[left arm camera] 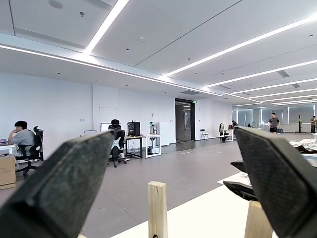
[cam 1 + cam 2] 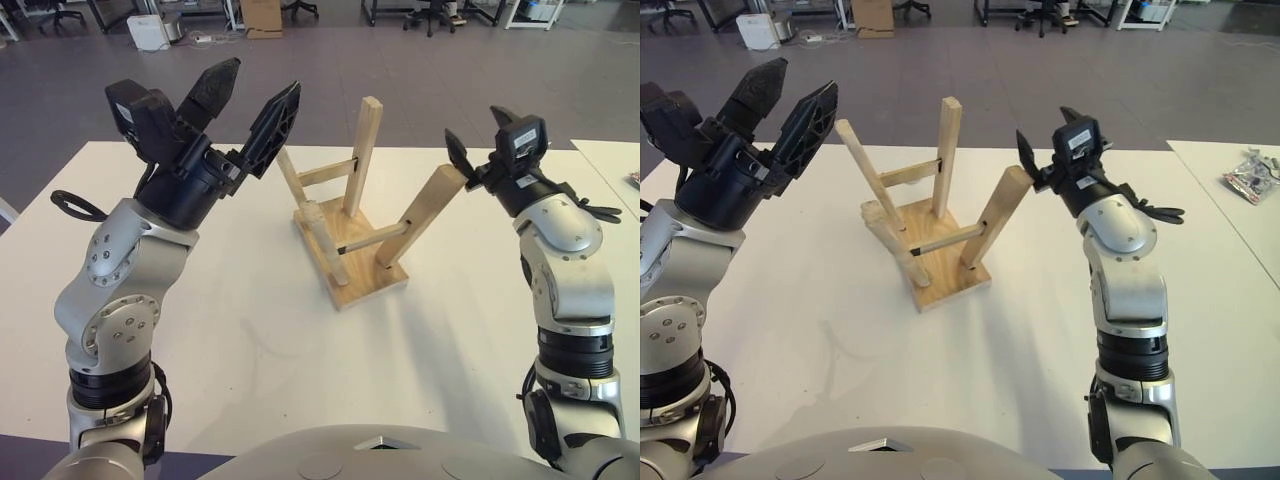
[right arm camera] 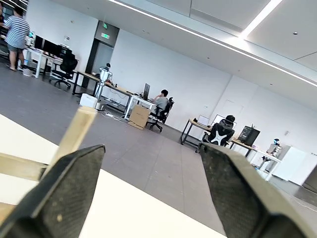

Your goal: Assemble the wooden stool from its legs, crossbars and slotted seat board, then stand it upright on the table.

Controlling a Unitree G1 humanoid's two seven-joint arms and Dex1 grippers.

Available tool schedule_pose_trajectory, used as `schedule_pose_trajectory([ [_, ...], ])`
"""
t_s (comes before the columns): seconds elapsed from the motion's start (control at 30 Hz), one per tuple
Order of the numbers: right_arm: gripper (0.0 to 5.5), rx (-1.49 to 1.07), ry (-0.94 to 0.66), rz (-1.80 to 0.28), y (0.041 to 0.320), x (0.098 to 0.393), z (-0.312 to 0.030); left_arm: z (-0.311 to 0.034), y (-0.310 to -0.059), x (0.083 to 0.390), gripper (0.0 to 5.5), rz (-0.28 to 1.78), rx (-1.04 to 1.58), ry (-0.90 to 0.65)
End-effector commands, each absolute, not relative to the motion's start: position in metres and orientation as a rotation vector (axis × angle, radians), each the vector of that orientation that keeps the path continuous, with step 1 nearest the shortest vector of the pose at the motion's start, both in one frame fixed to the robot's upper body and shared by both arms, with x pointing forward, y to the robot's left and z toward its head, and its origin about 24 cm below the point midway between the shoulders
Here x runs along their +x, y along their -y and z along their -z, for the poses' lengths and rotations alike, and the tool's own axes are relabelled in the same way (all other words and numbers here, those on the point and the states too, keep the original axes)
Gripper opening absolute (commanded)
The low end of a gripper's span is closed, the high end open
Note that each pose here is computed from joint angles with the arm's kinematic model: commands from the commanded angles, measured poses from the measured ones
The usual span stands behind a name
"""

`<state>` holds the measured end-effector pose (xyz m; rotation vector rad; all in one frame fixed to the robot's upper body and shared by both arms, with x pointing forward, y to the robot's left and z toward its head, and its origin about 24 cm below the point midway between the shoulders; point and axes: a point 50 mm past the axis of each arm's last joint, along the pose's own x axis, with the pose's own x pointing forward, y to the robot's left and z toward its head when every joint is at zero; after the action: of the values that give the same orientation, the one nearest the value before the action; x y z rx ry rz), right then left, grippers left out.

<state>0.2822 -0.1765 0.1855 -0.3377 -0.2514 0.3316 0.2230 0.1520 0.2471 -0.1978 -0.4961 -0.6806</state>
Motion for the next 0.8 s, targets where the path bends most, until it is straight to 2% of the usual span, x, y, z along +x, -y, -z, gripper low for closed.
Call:
schedule_pose_trajectory([
  [0.03,3.56,-0.279,0.181,-0.452,0.151,0.271,-0.167,-0.245,-0.155,0.223,4.43,0.635,-0.161,0.484],
  [0.13,3.56,-0.279,0.180,-0.436,0.151,0.270,-0.166,-0.242,-0.159,0.225,4.43,0.586,-0.144,0.478],
  [0.3,3.56,-0.270,0.266,-0.380,0.156,0.277,-0.194,-0.236,-0.165,0.233,4.43,0.487,-0.164,0.453],
  [0.43,3.56,-0.186,0.390,-0.415,0.141,0.271,-0.231,-0.279,-0.162,0.236,4.43,0.297,-0.164,0.673],
  [0.53,3.56,-0.099,0.471,-0.470,0.126,0.262,-0.252,-0.296,-0.149,0.232,4.43,0.381,-0.213,0.725],
  [0.7,3.56,0.007,0.584,-0.492,0.117,0.252,-0.274,-0.293,-0.137,0.231,4.43,0.439,-0.282,0.669],
  [0.8,3.56,0.092,0.567,-0.503,0.111,0.250,-0.263,-0.282,-0.134,0.234,4.43,0.454,-0.300,0.609],
])
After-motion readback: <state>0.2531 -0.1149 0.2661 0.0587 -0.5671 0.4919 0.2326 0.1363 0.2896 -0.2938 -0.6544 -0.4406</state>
